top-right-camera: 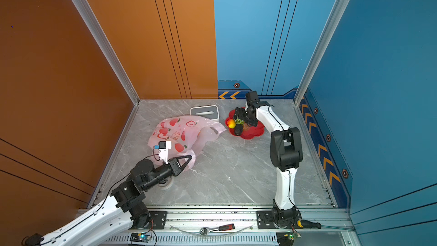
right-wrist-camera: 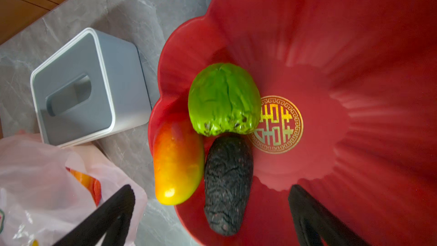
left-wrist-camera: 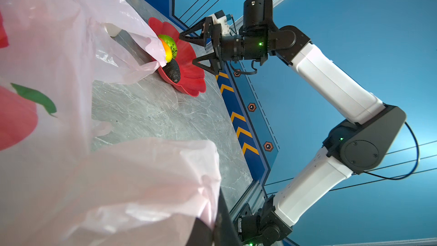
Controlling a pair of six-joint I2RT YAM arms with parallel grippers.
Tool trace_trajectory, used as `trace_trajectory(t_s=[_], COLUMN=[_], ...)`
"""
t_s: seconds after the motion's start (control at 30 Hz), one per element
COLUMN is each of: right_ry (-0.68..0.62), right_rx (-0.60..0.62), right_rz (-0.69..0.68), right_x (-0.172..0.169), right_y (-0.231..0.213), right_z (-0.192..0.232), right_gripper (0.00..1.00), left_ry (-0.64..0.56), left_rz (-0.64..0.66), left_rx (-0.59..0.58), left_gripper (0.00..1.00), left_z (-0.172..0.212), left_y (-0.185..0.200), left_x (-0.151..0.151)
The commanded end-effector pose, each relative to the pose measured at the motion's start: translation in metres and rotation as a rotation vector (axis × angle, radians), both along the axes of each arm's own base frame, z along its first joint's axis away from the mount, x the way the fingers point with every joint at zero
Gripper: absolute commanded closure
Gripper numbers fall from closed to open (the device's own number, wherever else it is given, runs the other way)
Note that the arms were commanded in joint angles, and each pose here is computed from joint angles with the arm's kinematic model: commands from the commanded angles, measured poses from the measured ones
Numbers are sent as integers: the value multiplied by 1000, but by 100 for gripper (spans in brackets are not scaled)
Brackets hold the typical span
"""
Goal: Place the fruits into the plastic bag
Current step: 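Lower the right gripper and grasp the bumpy green fruit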
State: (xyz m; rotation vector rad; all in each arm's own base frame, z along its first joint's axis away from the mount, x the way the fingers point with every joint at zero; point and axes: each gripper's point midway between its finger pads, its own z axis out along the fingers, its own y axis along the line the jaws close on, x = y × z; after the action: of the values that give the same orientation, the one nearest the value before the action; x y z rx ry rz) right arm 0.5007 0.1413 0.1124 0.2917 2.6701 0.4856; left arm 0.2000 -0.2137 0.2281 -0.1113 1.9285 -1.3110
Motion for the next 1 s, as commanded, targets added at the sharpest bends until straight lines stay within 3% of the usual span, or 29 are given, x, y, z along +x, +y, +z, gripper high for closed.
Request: trace_trajectory(t_s=[0.0, 0.97], right_ry=[11, 51], right_rx=[-15, -15], right_rz=[-50, -119], right_x=[15, 52], right_y=[-8, -8], right_z=[-6, -53], right_gripper=[0, 0], left_ry=[-10, 15], left_rz=[36, 59], left_rx=[7, 5], left_gripper=[100, 100], left_z=[3, -8], left_y=[7, 13], left_x=[4, 5])
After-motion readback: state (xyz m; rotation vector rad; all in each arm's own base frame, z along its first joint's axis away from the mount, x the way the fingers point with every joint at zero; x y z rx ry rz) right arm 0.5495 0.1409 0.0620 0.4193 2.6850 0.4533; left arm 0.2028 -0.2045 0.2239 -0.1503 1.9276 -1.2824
